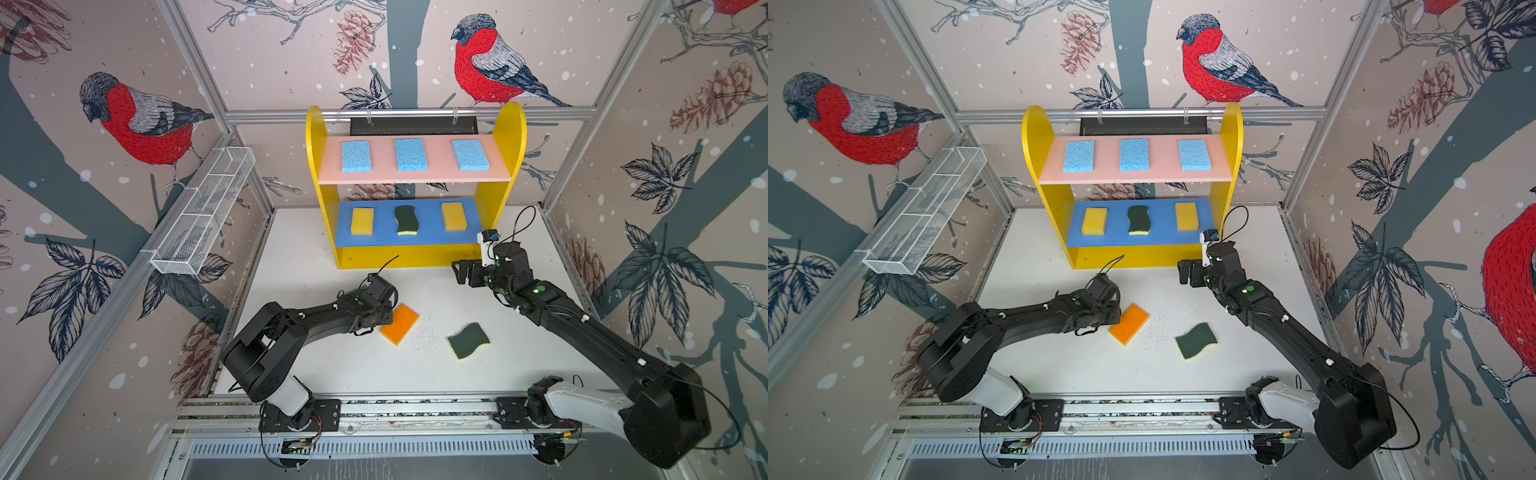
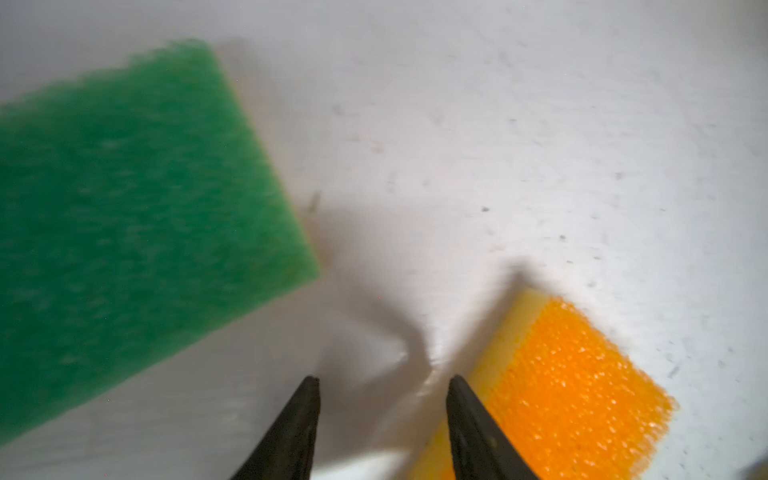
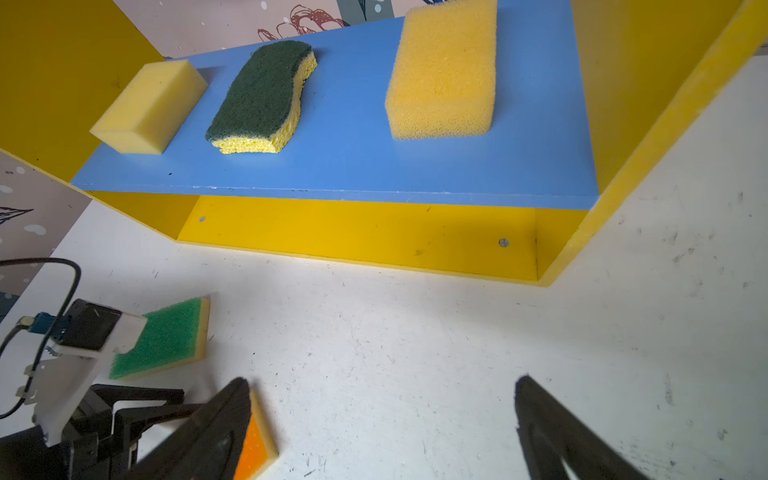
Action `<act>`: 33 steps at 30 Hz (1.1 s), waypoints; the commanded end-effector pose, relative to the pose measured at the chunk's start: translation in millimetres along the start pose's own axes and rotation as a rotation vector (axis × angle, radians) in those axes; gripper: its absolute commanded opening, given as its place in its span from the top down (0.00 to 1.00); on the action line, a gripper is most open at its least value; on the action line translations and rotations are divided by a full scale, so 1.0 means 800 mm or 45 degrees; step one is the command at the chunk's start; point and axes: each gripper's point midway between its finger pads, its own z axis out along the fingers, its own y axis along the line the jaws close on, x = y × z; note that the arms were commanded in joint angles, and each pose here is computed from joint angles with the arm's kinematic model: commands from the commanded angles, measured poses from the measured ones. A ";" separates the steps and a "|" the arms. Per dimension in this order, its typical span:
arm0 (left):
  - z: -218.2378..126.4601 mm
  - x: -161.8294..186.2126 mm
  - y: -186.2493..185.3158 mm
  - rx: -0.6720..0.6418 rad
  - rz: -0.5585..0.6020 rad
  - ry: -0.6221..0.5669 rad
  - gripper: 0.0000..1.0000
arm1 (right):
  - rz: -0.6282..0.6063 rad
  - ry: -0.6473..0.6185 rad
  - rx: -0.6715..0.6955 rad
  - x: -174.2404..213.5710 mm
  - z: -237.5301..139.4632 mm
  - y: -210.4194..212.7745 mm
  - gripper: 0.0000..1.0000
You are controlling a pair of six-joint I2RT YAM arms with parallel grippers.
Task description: Place and organize the cleaning sponges onto the shelf
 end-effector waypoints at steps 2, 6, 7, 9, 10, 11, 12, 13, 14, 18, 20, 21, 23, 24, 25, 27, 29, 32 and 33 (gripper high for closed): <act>0.012 0.017 -0.032 0.085 0.058 0.078 0.48 | -0.003 -0.024 0.010 -0.004 -0.005 -0.003 0.01; 0.016 0.017 -0.046 0.128 0.069 0.089 0.49 | 0.002 -0.029 0.012 -0.005 -0.009 -0.004 0.01; 0.016 0.017 -0.049 0.138 0.071 0.089 0.49 | 0.003 -0.036 0.013 -0.006 -0.010 -0.004 0.01; 0.014 0.013 -0.053 0.148 0.074 0.082 0.48 | 0.005 -0.040 0.018 -0.007 -0.013 -0.005 0.01; 0.013 0.012 -0.053 0.143 0.079 0.077 0.49 | 0.006 -0.042 0.019 -0.008 -0.014 -0.005 0.01; 0.009 0.007 -0.053 0.133 0.084 0.059 0.48 | 0.010 -0.049 0.019 -0.010 -0.015 -0.006 0.01; 0.005 0.003 -0.051 0.116 0.098 0.048 0.48 | 0.012 -0.052 0.018 -0.010 -0.016 -0.005 0.00; 0.002 -0.002 -0.049 0.096 0.113 0.034 0.47 | 0.012 -0.055 0.014 -0.011 -0.017 -0.004 0.00; -0.002 -0.006 -0.046 0.072 0.134 0.026 0.47 | 0.016 -0.057 0.010 -0.012 -0.018 -0.004 0.00; -0.022 -0.020 -0.045 0.047 0.212 -0.020 0.43 | 0.028 -0.054 -0.005 -0.013 -0.018 -0.001 0.00; -0.030 -0.027 -0.035 0.011 0.210 -0.054 0.43 | 0.036 -0.055 -0.006 -0.013 -0.018 -0.001 0.00; -0.033 -0.029 -0.029 -0.011 0.210 -0.063 0.43 | 0.036 -0.053 -0.008 -0.012 -0.019 -0.001 0.00; -0.037 -0.032 -0.013 -0.056 0.199 -0.072 0.43 | 0.039 -0.055 -0.012 -0.012 -0.019 0.000 0.00; -0.039 -0.033 -0.006 -0.067 0.186 -0.077 0.42 | 0.038 -0.057 -0.015 -0.013 -0.020 0.000 0.00; -0.042 -0.036 0.002 -0.072 0.167 -0.086 0.42 | 0.037 -0.057 -0.013 -0.013 -0.019 0.000 0.00; -0.047 -0.040 0.018 -0.075 0.126 -0.102 0.41 | 0.036 -0.057 -0.019 -0.013 -0.020 0.002 0.00; -0.056 -0.047 0.030 -0.075 0.090 -0.137 0.38 | 0.041 -0.063 -0.025 -0.017 -0.021 0.003 0.00; -0.069 -0.060 0.049 -0.109 0.054 -0.212 0.37 | 0.042 -0.086 -0.047 -0.024 -0.022 0.008 0.00; -0.073 -0.064 0.055 -0.121 0.044 -0.225 0.38 | 0.042 -0.091 -0.053 -0.026 -0.021 0.009 0.00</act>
